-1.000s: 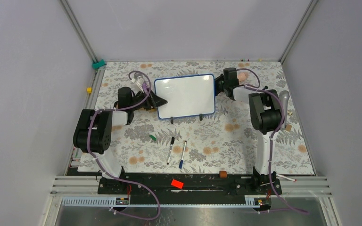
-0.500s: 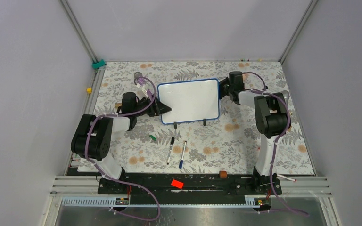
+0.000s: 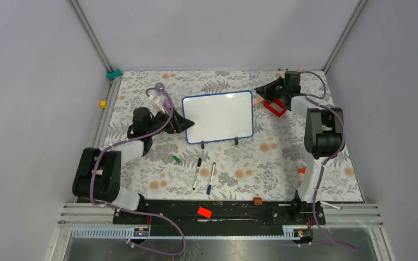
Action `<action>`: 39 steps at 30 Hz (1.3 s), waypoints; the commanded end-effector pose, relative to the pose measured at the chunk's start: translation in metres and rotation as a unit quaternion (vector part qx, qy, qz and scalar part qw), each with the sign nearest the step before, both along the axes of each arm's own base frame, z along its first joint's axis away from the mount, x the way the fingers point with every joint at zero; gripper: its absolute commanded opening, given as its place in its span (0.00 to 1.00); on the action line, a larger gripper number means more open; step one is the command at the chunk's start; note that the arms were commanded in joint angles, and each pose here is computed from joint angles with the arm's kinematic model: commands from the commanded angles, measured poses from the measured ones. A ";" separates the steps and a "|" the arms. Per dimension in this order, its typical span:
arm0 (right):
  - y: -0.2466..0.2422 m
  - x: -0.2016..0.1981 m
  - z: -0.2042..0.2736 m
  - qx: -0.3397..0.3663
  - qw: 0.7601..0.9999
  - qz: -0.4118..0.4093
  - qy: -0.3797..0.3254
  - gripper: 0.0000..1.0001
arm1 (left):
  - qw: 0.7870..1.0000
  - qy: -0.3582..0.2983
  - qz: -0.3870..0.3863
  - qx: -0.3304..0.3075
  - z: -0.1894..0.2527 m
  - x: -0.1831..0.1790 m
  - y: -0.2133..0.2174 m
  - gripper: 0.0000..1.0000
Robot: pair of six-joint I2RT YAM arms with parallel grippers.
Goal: Write a sentence on the whiteboard
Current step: Move the whiteboard to the center of the board.
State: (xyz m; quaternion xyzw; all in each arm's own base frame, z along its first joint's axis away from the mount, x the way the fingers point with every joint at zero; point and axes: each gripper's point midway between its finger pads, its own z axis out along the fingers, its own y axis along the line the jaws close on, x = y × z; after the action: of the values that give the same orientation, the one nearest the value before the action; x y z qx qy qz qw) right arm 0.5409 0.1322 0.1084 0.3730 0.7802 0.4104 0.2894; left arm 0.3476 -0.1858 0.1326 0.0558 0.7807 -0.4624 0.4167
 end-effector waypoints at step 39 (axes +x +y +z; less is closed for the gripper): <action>-0.018 -0.230 0.135 -0.182 0.963 0.097 -0.171 0.00 | 0.947 -0.109 0.263 0.149 0.138 -0.020 0.110 0.99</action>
State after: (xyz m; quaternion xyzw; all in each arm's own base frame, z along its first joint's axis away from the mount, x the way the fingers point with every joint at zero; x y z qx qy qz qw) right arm 0.3245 0.0991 0.2359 0.2065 0.8072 0.3333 0.4412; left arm 0.3172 -0.0928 0.2339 -0.0548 0.7908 -0.2458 0.5578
